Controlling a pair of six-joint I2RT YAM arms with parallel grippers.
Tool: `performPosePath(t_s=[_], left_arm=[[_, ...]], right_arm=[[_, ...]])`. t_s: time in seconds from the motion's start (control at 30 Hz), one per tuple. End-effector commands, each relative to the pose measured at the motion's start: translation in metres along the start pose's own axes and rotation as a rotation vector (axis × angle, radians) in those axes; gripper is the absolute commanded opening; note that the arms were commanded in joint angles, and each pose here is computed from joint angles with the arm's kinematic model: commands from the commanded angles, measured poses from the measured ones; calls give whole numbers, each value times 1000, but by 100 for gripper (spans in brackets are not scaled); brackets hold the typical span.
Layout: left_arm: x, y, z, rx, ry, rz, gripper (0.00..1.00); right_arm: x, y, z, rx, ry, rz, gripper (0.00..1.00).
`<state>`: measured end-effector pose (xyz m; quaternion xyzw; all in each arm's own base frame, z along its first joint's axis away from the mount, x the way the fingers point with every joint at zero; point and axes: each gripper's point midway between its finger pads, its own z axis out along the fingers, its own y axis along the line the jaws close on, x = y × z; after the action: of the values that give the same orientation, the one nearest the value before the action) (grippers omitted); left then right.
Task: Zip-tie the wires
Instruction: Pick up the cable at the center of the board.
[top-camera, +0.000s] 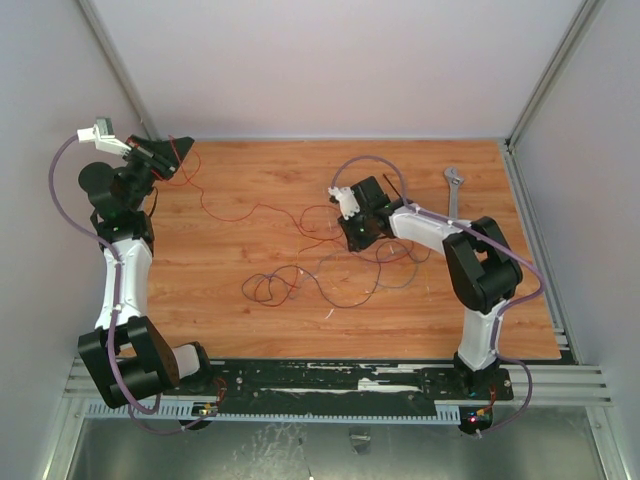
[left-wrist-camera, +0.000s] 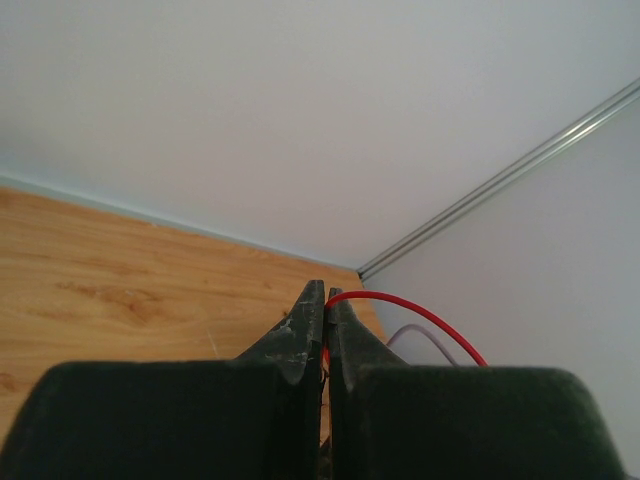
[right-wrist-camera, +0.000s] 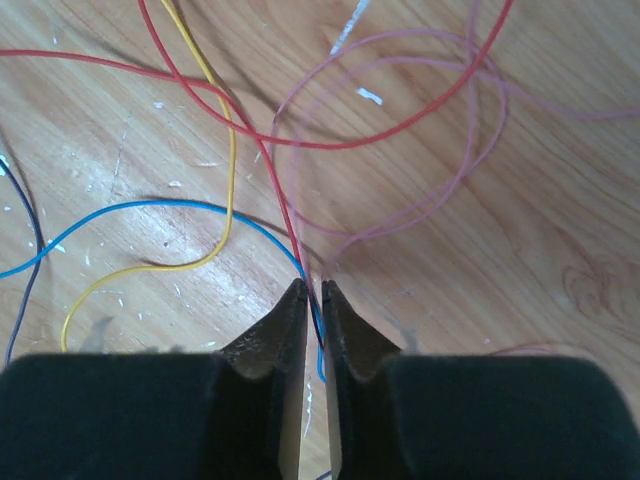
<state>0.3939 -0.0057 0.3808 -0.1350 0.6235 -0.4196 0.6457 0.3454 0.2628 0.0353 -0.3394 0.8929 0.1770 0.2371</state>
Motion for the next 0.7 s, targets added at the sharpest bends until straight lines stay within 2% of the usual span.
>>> performPosePath(t_s=[0.0,0.1,0.3,0.43,0.67], left_arm=[[-4,-14,-2,40,-7,41,0],[-3,-13,-2,36,-7,40,0],[-3,-7,-4,18,-11,35,0],[-3,-6,-4,16,-12,35,0],[0,1,-6,-4,-9,20,0]], right_arm=[[-33,-12,-28,108,-101,-22,6],[-69,-21,-71,202,-202,-22,0],[-143,-36,-172,321,-417,-28,2],[-181,-54,-234,410,-555,-13,0],[-246,-107,-383,544,-994,147,0]])
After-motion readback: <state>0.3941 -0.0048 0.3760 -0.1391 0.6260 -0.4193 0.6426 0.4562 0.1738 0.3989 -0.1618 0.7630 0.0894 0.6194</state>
